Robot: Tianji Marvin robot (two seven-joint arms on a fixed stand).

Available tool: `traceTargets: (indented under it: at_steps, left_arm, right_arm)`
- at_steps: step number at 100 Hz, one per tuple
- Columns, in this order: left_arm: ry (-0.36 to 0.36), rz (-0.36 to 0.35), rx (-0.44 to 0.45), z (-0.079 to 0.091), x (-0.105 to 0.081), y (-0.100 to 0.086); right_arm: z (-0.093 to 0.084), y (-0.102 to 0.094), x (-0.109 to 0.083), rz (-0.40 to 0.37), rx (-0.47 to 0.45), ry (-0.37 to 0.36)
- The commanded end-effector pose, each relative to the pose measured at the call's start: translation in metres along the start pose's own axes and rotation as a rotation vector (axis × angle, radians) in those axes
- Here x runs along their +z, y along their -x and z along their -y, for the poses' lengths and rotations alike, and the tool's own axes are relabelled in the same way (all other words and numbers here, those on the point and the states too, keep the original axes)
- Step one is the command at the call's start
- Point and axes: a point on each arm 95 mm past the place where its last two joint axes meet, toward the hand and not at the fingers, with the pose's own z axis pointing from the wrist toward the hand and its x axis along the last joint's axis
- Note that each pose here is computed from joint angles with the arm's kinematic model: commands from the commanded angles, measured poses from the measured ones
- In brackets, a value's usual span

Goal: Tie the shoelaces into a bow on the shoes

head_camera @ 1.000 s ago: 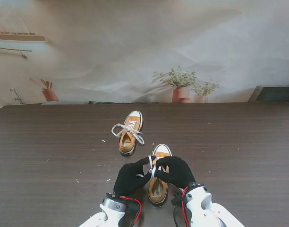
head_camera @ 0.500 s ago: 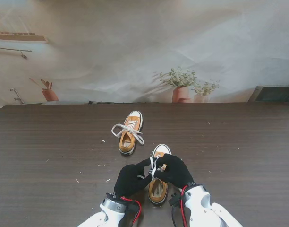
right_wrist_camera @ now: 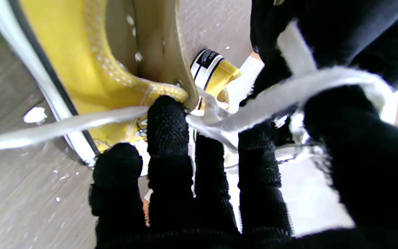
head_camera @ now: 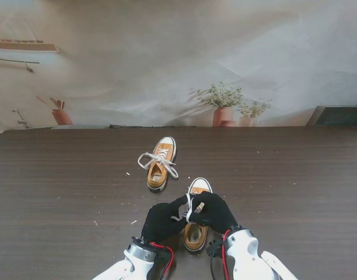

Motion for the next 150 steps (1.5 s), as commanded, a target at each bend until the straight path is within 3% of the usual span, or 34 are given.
traceTargets:
  at_steps: [1, 50, 106, 135, 150]
  left_arm:
    - [0.012, -0.002, 0.009, -0.0013, -0.0008, 0.0002]
    - [0.016, -0.006, -0.031, -0.0009, -0.0040, 0.0004]
    - [-0.010, 0.019, -0.051, 0.0023, -0.0078, 0.0001]
    - [-0.020, 0.019, -0.049, 0.0034, -0.0097, 0.0006]
    - [-0.021, 0.023, -0.049, 0.0037, -0.0104, 0.0005]
  right_arm:
    - [0.0024, -0.0043, -0.0004, 0.004, 0.020, -0.017]
    - [-0.0001, -0.0120, 0.0012, 0.031, 0.162, 0.055]
    - [-0.0034, -0.0096, -0.0057, 0.039, 0.150, 0.070]
    - [-0.0059, -0.0113, -0.0061, 0.004, 0.134, 0.127]
    - [-0.0056, -0.0125, -0.0080, -0.002, 0.131, 0.118]
